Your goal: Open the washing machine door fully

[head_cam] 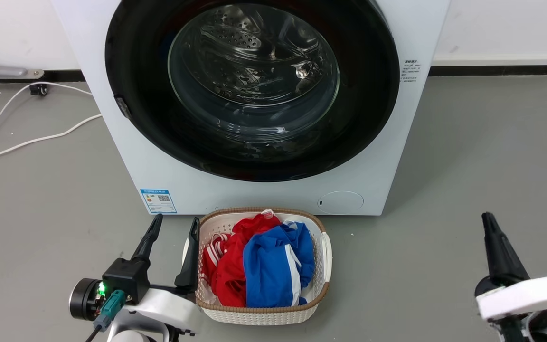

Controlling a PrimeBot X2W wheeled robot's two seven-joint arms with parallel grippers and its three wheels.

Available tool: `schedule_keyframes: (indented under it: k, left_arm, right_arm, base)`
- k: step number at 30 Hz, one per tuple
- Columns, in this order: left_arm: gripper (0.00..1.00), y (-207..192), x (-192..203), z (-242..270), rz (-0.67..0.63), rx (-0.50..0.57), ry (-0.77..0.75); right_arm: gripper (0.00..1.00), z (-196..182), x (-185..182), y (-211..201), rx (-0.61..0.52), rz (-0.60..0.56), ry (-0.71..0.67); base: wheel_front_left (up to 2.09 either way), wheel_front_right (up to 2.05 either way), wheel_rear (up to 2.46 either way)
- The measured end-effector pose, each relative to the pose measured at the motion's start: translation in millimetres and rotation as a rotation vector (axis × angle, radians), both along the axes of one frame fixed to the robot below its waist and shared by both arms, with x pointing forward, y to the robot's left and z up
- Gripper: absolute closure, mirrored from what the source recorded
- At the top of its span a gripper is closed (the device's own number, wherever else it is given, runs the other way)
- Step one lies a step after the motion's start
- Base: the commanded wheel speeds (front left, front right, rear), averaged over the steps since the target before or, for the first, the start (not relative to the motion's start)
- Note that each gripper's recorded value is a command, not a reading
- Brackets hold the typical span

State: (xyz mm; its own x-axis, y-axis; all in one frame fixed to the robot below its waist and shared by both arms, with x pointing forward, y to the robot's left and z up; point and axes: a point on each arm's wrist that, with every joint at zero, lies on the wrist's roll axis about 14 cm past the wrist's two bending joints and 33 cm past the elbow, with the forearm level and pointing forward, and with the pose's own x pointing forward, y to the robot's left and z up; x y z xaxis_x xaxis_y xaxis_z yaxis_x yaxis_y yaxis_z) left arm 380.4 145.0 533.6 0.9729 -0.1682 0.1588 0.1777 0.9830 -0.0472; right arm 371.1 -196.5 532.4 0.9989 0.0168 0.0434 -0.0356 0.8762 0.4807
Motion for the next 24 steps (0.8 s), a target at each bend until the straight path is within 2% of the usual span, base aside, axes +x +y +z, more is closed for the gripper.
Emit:
schedule_keyframes:
  k: [5,6,9,12,18,24]
  left_arm:
    - [0.0,-1.8,2.1,-1.1,-0.003,-0.005,0.003]
    - [0.0,-3.6,4.3,-3.3,-0.006,-0.007,0.009]
    - [0.0,-4.9,9.1,-5.1,-0.008,-0.012,0.014]
    - [0.0,-6.2,15.3,-6.1,-0.008,-0.015,0.017]
    - [0.0,-9.8,29.7,-10.8,-0.016,-0.016,0.026]
    - [0.0,-12.5,49.1,-10.7,-0.025,-0.014,0.016]
  right_arm:
    - [1.0,5.9,3.3,-13.4,0.408,-0.035,-0.05]
    - [1.0,11.6,9.3,-29.0,0.681,-0.076,-0.105]
    - [1.0,13.6,17.1,-47.0,0.879,-0.124,-0.153]
    - [1.0,13.5,27.1,-67.5,1.019,-0.176,-0.195]
    - [1.0,20.7,60.0,-103.4,1.125,-0.232,-0.256]
    - [1.0,38.3,108.4,-127.1,1.077,-0.22,-0.271]
  base:
    - [0.0,0.0,0.0]
    - [0.0,0.0,0.0]
    - [0.0,0.0,0.0]
    - [0.0,0.0,0.0]
    - [0.0,0.0,0.0]
    - [0.0,0.0,0.0]
